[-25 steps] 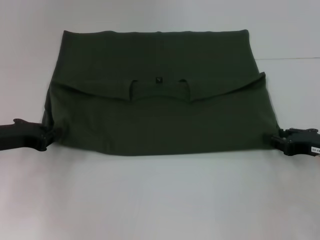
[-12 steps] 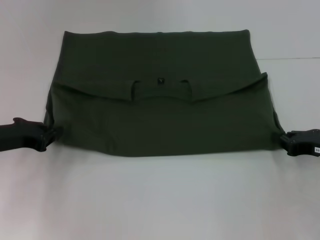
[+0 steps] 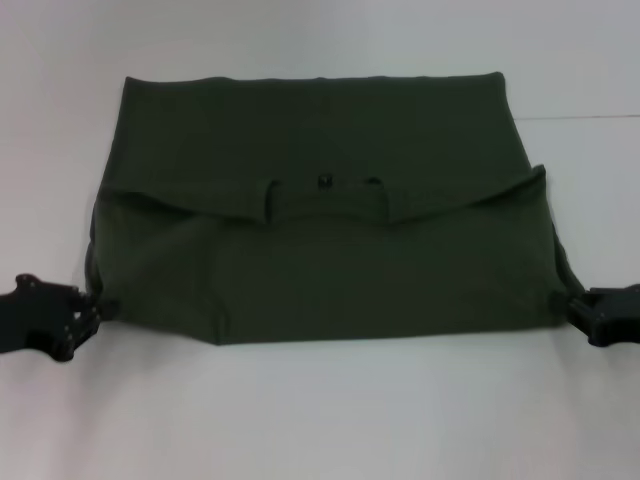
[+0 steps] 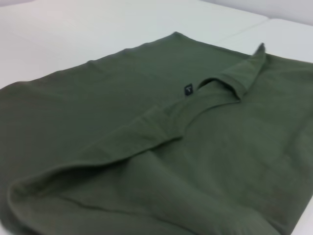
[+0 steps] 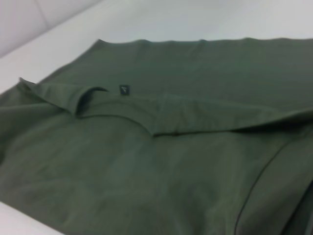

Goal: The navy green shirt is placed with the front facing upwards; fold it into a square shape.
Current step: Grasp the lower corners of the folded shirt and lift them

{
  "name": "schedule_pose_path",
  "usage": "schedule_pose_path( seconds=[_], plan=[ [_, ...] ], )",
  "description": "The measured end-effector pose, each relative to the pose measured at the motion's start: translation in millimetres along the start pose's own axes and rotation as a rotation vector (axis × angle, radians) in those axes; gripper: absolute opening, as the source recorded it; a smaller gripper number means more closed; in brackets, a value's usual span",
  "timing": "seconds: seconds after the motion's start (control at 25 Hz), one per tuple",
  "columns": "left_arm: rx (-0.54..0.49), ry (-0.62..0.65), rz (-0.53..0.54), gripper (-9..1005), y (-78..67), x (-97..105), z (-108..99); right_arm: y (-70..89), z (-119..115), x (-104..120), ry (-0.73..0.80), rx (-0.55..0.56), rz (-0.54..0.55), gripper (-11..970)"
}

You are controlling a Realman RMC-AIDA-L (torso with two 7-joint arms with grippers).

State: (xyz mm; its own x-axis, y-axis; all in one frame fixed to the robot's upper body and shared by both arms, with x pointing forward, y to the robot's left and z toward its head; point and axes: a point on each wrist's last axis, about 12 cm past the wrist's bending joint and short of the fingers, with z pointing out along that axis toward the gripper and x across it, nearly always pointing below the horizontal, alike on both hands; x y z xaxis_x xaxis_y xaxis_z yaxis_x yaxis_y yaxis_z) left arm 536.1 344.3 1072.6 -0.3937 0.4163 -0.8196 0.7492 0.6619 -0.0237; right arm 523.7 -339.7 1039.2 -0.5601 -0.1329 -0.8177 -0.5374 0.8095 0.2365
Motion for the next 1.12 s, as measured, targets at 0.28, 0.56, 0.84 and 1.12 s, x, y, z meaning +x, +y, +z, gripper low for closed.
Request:
schedule_pose_path(
  seconds=[0.28,0.56,0.84,1.12],
  plan=[
    [0.011,-0.095,0.009,69,-16.9,22.6,-27.6,6.2,-30.8,26.7,-0.073,-0.033,-0.013,46],
    [0.077,-0.168,0.078,69,-51.5,54.9,-57.2,22.5,-65.5,65.1,-0.125,-0.075,-0.065,46],
    [0.095,-0.245,0.141,69,-85.3,77.6,-79.1,43.5,-94.9,99.3,-0.192,-0.089,-0.119,46],
    [0.112,-0.262,0.116,70,-100.0,87.0,-87.2,59.8,-112.4,119.5,-0.216,-0.108,-0.132,45]
  ],
)
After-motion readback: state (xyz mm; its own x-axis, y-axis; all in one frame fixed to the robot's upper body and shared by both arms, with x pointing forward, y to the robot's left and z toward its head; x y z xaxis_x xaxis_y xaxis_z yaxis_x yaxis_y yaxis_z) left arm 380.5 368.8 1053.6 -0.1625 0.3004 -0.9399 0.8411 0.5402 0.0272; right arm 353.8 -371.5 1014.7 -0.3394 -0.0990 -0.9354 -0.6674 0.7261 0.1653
